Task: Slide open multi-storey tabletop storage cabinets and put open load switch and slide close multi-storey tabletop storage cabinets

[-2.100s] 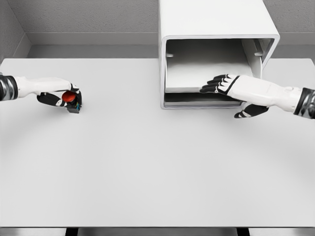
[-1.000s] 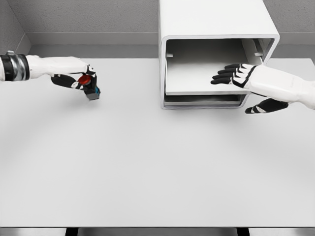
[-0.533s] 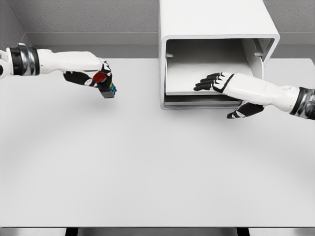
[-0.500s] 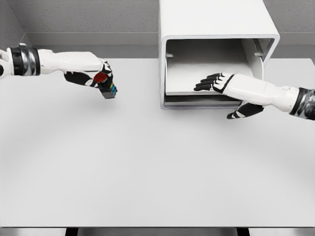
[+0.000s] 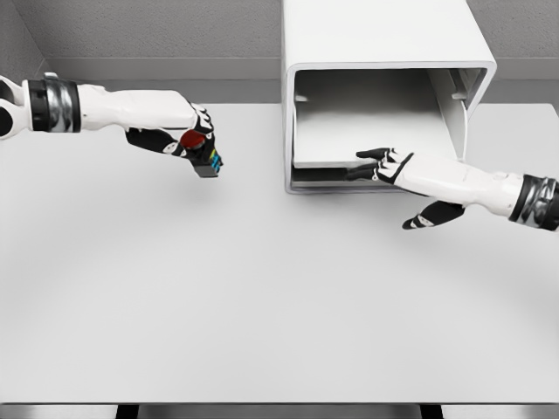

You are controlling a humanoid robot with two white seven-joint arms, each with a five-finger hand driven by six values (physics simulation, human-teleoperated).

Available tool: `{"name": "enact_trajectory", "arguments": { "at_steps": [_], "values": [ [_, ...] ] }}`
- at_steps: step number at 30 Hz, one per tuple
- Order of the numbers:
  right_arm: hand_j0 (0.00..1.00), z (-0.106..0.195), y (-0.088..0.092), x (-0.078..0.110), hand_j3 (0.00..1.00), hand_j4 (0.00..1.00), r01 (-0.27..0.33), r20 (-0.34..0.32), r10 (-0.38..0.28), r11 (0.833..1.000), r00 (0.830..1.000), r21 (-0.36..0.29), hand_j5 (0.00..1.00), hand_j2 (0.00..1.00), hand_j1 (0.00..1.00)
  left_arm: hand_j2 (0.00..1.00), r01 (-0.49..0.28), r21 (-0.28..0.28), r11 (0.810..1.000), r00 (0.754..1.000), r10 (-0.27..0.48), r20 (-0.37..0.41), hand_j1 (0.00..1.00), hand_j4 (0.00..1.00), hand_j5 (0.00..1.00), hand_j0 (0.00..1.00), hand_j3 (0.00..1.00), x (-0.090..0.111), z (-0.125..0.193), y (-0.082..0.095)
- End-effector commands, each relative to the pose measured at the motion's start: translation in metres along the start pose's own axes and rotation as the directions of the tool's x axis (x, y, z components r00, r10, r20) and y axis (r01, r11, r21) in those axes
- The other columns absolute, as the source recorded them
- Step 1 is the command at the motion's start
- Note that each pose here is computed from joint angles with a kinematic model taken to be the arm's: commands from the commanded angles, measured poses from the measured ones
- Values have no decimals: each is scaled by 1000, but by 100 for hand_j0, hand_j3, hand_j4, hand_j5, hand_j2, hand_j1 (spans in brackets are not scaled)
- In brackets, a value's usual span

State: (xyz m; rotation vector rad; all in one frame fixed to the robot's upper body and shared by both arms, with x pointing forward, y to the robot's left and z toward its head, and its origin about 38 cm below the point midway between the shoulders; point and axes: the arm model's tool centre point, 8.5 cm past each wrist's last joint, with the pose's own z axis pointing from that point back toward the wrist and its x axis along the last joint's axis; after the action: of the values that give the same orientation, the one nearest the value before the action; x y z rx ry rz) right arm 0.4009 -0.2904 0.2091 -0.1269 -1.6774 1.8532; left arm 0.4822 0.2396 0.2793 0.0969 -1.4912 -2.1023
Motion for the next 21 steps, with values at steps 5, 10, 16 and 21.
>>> {"name": "enact_trajectory", "arguments": {
  "at_steps": [5, 10, 16, 21],
  "values": [
    [100, 13, -8, 6, 100, 100, -25, -3, 25, 1000, 1000, 7, 100, 100, 100, 39, -1, 4, 1000, 1000, 1, 13, 39, 39, 39, 39, 39, 4, -2, 1],
    [100, 23, -9, 14, 100, 100, -35, 1, 35, 999, 999, 13, 100, 100, 100, 39, 0, 3, 1000, 1000, 0, 15, 39, 39, 39, 39, 39, 4, -2, 2],
    [100, 34, -8, 14, 100, 100, -22, -12, 22, 1000, 1000, 15, 100, 100, 100, 39, 2, 1, 1000, 1000, -2, 20, 39, 39, 39, 39, 39, 6, -3, 1],
    [100, 41, -8, 16, 100, 100, -14, -19, 14, 1000, 1000, 20, 100, 100, 100, 39, 3, 1, 1000, 1000, -3, 23, 39, 39, 39, 39, 39, 7, -3, 1]
  ]
}}
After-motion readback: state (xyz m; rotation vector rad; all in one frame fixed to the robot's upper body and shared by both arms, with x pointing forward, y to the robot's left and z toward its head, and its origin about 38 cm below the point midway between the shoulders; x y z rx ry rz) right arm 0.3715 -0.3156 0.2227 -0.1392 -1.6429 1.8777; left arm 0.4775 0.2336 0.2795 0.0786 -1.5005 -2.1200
